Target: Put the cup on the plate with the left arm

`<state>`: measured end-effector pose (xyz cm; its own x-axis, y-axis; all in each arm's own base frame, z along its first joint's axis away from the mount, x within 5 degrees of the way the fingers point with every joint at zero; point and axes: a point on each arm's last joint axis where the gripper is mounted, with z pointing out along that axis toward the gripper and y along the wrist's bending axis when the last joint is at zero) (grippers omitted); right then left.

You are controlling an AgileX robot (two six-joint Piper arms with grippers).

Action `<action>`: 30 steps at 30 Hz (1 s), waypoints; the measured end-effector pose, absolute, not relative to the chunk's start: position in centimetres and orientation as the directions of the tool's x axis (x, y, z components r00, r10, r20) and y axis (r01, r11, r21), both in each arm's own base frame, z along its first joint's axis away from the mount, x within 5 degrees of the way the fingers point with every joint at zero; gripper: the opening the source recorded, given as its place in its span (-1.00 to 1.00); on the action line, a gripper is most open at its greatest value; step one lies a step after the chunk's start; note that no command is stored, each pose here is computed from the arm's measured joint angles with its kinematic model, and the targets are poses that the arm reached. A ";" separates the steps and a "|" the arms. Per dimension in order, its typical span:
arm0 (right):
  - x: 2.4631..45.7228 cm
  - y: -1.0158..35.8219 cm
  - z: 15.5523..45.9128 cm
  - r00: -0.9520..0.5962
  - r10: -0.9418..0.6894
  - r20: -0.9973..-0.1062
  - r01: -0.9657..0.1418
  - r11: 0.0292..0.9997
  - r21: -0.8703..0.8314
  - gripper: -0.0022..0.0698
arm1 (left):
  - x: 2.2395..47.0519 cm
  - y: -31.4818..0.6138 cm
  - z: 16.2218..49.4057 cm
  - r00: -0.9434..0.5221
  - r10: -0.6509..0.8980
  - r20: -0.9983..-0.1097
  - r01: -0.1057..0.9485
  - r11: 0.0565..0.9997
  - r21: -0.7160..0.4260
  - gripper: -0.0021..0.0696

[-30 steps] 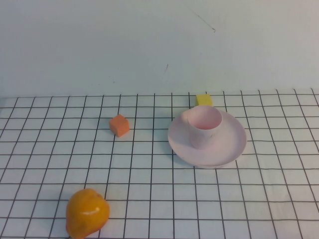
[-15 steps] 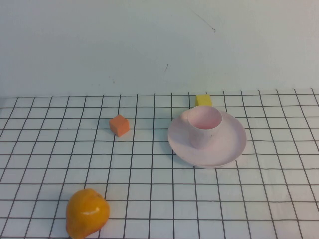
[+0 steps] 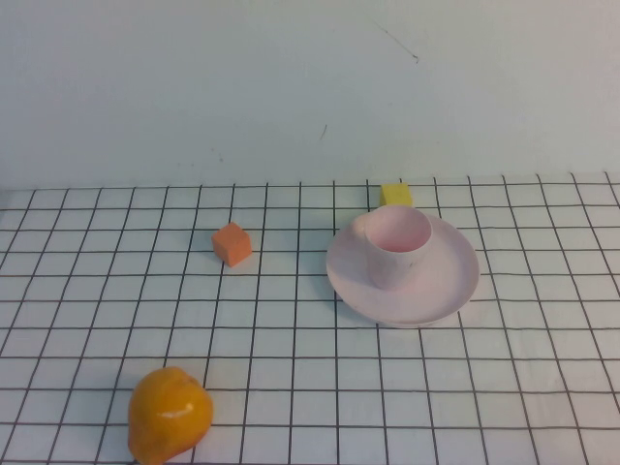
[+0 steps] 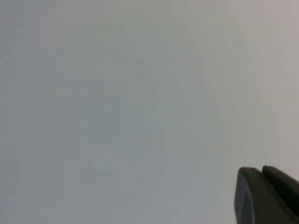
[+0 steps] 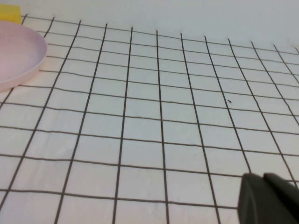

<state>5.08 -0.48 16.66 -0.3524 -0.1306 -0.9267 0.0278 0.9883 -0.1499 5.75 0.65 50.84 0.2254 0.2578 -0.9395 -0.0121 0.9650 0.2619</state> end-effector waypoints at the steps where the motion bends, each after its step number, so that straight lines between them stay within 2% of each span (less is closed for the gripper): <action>1: 5.1 -0.5 16.7 -0.352 -0.131 -0.927 0.028 0.988 -0.150 -0.95 | 5.8 0.6 50.3 0.213 0.247 -0.945 -0.004 0.968 0.252 -0.94; 5: 5.1 -0.5 16.7 -0.352 -0.131 -0.927 0.028 0.988 -0.150 -0.95 | 6.6 0.2 47.3 0.139 0.150 -0.979 0.052 0.986 0.159 -0.94; 11: 5.1 -0.5 16.7 -0.352 -0.131 -0.927 0.028 0.988 -0.150 -0.95 | 7.9 -0.8 41.9 0.060 0.121 -0.991 0.122 0.984 0.128 -0.94; 30: 5.1 -0.5 16.7 -0.352 -0.131 -0.927 0.028 0.988 -0.150 -0.95 | 10.0 -1.7 31.6 -0.207 0.191 -0.960 0.175 0.972 0.156 -0.94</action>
<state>5.08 -0.48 16.66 -0.3524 -0.1306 -0.9267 0.0278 0.9883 -0.1499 10.02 -1.67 31.61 -0.2072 0.1908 -0.9595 0.1750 0.9722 0.1556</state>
